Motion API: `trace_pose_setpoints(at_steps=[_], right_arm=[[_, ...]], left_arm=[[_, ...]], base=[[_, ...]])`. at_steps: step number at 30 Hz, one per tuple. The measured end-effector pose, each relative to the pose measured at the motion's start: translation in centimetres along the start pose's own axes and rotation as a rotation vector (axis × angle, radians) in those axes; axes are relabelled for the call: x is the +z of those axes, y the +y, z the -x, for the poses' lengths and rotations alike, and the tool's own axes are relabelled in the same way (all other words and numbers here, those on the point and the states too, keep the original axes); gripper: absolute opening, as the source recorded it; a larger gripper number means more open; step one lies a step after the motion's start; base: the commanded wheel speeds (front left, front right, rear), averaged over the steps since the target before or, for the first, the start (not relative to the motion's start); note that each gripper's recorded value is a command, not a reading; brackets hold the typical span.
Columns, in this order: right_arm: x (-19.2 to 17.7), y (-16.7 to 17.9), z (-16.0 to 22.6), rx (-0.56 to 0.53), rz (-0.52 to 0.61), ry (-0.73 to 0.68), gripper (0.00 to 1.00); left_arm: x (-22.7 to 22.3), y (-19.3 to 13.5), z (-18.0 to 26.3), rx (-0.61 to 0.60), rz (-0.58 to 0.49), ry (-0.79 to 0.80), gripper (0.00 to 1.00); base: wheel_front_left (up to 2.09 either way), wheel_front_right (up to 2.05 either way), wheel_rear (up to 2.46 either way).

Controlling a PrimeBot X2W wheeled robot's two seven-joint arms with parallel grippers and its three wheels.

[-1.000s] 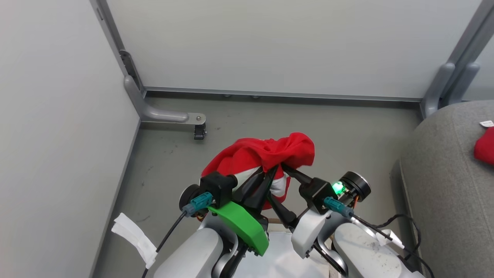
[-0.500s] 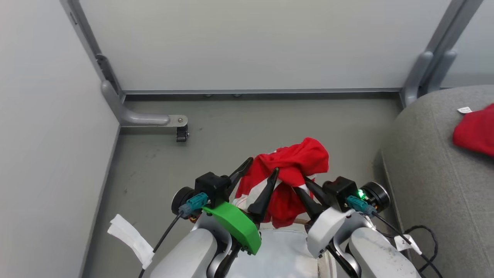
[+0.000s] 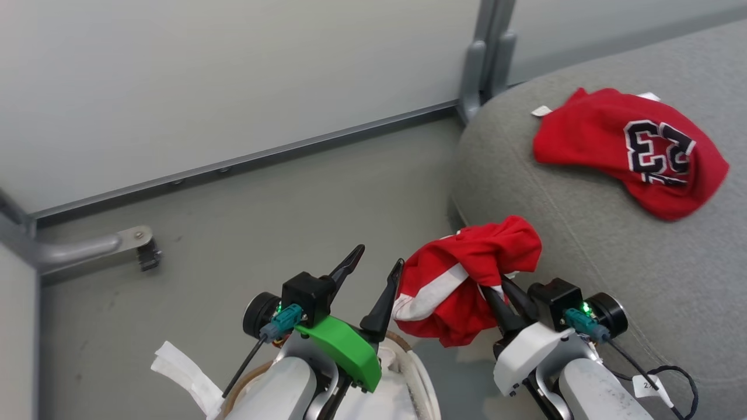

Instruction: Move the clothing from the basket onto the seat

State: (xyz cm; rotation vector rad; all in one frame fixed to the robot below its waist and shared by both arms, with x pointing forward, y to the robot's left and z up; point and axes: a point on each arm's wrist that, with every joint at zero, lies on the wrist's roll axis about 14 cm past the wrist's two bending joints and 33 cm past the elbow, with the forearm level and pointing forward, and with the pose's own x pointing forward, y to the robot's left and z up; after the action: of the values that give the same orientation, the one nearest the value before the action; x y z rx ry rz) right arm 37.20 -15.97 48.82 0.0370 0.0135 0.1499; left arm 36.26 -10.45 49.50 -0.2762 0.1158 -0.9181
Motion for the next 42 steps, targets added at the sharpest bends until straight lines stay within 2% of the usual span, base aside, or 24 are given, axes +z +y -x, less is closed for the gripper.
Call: trace_pose_setpoints(at_steps=[8, 11, 19, 23, 26, 33, 37, 42], right_arm=[[1.8, -9.1, 5.6, -0.291, 0.020, -0.050, 0.00], [2.4, -11.4, 7.1, -0.358, 0.057, -0.053, 0.00], [8.9, -18.7, 6.2, -0.443, 0.294, -0.110, 0.00], [13.2, -22.6, 4.6, -0.487, 0.427, -0.141, 0.00], [15.1, -24.7, 2.8, -0.512, 0.483, -0.147, 0.00], [16.5, -28.7, -1.8, -0.558, 0.571, -0.106, 0.00], [14.4, -31.8, -4.1, -0.620, 0.582, -0.024, 0.00], [8.6, -33.1, -6.4, -0.646, 0.514, 0.084, 0.00]], left_arm=[[-2.0, -6.0, -3.1, -0.213, 0.008, 0.055, 1.00], [-2.9, -7.2, -3.7, -0.258, 0.017, 0.077, 1.00], [-5.5, -7.1, -4.7, -0.299, 0.041, 0.134, 1.00], [-5.9, -6.0, -5.5, -0.314, 0.033, 0.132, 1.00], [-6.5, -4.7, -5.9, -0.311, 0.033, 0.135, 1.00], [-8.5, -1.0, -6.4, -0.273, 0.063, 0.152, 1.00], [-9.7, 2.0, -6.7, -0.229, 0.080, 0.154, 1.00], [-12.1, 5.1, -6.2, -0.165, 0.119, 0.187, 1.00]], base=[[0.00, 0.00, 0.00], [0.00, 0.00, 0.00], [0.00, 0.00, 0.00], [0.00, 0.00, 0.00], [0.00, 0.00, 0.00], [0.00, 0.00, 0.00], [0.00, 0.00, 0.00], [0.00, 0.00, 0.00]])
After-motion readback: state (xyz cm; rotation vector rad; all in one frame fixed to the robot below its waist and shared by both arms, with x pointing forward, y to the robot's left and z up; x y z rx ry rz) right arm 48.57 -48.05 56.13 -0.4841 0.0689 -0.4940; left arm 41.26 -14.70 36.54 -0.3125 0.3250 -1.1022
